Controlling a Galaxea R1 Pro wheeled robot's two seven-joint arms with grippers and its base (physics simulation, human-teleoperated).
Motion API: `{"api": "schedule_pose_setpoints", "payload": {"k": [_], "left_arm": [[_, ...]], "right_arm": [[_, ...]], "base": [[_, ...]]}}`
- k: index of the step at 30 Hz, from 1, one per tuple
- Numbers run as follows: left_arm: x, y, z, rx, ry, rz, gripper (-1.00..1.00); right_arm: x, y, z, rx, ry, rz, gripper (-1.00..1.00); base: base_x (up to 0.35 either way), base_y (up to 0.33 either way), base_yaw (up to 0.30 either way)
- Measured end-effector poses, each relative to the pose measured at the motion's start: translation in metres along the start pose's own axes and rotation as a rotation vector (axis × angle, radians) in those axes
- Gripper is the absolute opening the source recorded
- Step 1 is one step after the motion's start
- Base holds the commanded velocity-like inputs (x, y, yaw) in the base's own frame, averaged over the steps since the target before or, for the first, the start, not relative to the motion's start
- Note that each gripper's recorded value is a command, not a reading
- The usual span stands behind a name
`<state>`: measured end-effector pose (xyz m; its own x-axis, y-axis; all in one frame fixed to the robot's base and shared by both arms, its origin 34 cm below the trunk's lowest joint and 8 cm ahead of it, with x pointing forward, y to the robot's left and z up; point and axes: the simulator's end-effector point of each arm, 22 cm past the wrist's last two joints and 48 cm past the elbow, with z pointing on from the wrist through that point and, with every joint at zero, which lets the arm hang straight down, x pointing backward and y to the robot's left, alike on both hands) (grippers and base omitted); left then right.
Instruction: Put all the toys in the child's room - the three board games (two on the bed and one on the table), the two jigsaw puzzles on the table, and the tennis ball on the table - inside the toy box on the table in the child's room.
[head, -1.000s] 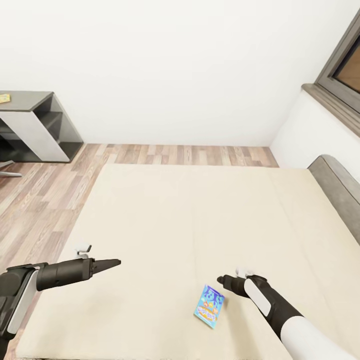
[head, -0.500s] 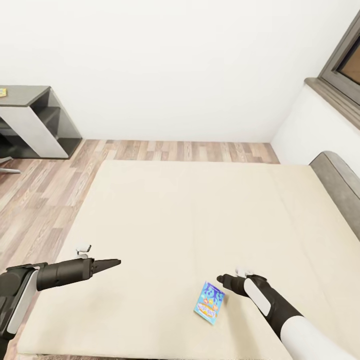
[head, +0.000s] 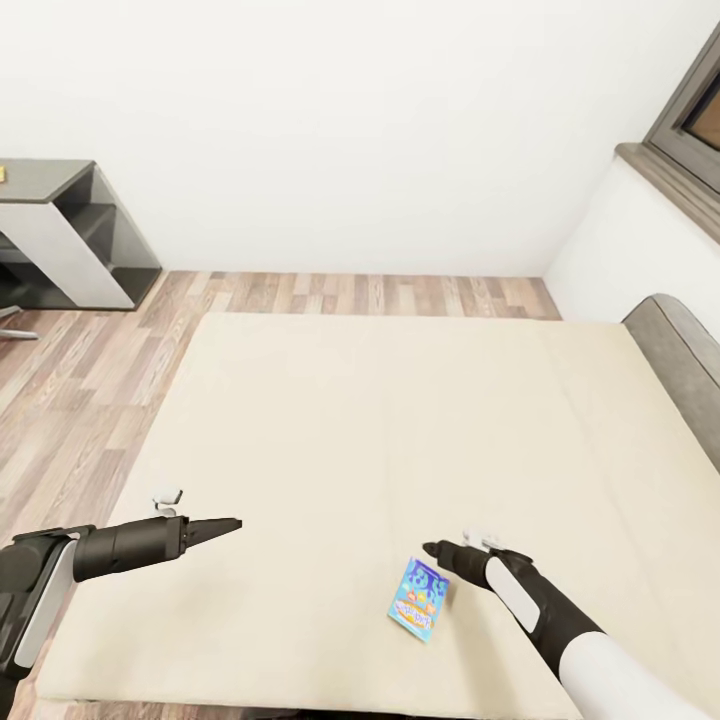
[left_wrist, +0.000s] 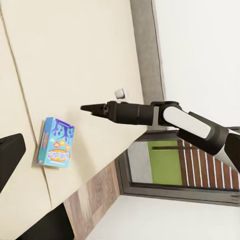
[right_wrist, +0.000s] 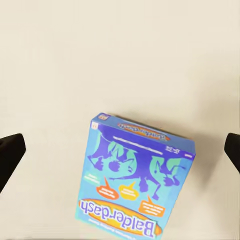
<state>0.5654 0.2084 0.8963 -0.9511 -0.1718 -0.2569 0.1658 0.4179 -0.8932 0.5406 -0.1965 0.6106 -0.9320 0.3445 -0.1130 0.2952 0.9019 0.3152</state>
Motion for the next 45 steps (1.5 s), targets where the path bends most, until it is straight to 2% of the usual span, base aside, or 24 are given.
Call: {"api": "schedule_pose_setpoints", "payload": {"k": [4,9,45], "left_arm": [[0.001,0.002,0.001,0.000,0.002,-0.006,1.00],[0.003,0.006,0.001,-0.002,0.005,-0.013,1.00],[0.017,0.028,0.009,-0.010,0.030,-0.064,1.00]], "right_arm": [[0.002,0.008,0.002,-0.043,0.004,0.005,1.00],[0.005,0.008,0.004,-0.053,0.011,0.009,1.00],[0.030,-0.010,0.022,-0.026,0.059,0.030,1.00]], "base": [[0.000,0.000,0.000],[0.000,0.000,0.000],[0.000,0.000,0.000]]}}
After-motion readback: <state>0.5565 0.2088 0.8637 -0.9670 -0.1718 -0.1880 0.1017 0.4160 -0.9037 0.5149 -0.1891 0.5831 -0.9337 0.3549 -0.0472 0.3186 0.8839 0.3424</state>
